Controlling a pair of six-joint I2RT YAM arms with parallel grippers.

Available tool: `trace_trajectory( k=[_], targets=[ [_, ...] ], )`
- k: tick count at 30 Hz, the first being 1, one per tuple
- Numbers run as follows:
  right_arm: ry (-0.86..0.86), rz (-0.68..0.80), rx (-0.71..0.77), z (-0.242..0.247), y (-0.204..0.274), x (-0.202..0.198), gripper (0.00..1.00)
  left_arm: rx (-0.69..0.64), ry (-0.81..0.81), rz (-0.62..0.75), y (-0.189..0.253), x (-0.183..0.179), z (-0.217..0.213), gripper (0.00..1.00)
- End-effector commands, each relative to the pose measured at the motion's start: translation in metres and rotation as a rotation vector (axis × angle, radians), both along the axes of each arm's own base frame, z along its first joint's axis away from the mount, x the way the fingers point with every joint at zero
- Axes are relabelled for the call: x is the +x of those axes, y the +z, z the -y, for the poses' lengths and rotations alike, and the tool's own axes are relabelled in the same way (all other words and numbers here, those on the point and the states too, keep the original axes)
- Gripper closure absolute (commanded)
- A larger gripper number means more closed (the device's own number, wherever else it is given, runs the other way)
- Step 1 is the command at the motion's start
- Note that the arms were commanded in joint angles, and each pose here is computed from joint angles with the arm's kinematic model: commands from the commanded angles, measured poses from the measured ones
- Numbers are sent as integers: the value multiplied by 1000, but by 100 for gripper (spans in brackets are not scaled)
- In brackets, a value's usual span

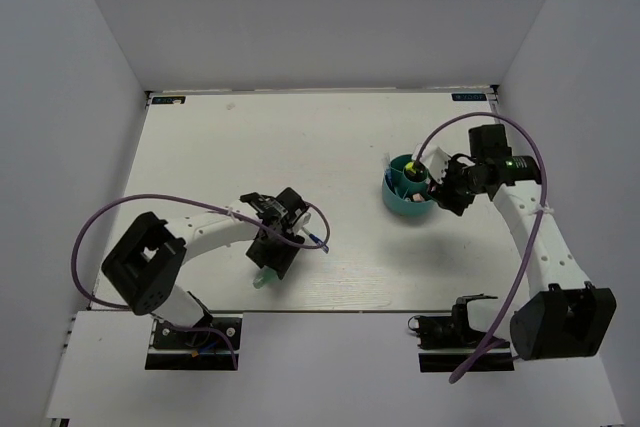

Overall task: Sort the stationery into containers
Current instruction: Pick up the stationery from the center of the board.

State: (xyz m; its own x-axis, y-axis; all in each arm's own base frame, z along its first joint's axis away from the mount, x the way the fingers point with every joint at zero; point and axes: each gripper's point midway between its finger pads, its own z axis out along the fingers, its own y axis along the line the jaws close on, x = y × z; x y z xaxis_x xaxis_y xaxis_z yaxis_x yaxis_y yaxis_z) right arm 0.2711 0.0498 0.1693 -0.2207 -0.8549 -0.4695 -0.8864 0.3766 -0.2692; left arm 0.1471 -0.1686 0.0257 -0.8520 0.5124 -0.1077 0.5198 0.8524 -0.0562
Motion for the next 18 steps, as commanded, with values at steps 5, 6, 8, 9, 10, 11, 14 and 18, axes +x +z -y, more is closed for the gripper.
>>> trace_trajectory(
  k=[5, 6, 8, 9, 10, 11, 14, 18],
  targets=[
    [7, 26, 145, -18, 1, -17, 38, 44, -19, 45, -4, 25, 11, 34],
    [8, 32, 145, -18, 2, -15, 38, 52, -22, 42, -6, 27, 11, 36],
    [13, 30, 158, -20, 0, -21, 38, 62, -22, 34, -7, 27, 11, 41],
    [9, 35, 159, -19, 1, -21, 38, 67, -25, 29, -9, 28, 12, 43],
    [8, 37, 164, -19, 2, -24, 38, 72, -24, 29, -9, 29, 12, 48],
    [7, 43, 166, -18, 2, -24, 38, 78, -19, 22, -12, 27, 10, 52],
    [4, 55, 176, -18, 2, -28, 38, 98, -16, 16, -16, 25, 5, 69],
    [-33, 68, 211, -19, 6, -30, 45, 75, -1, 26, -6, 26, 11, 82]
  ],
)
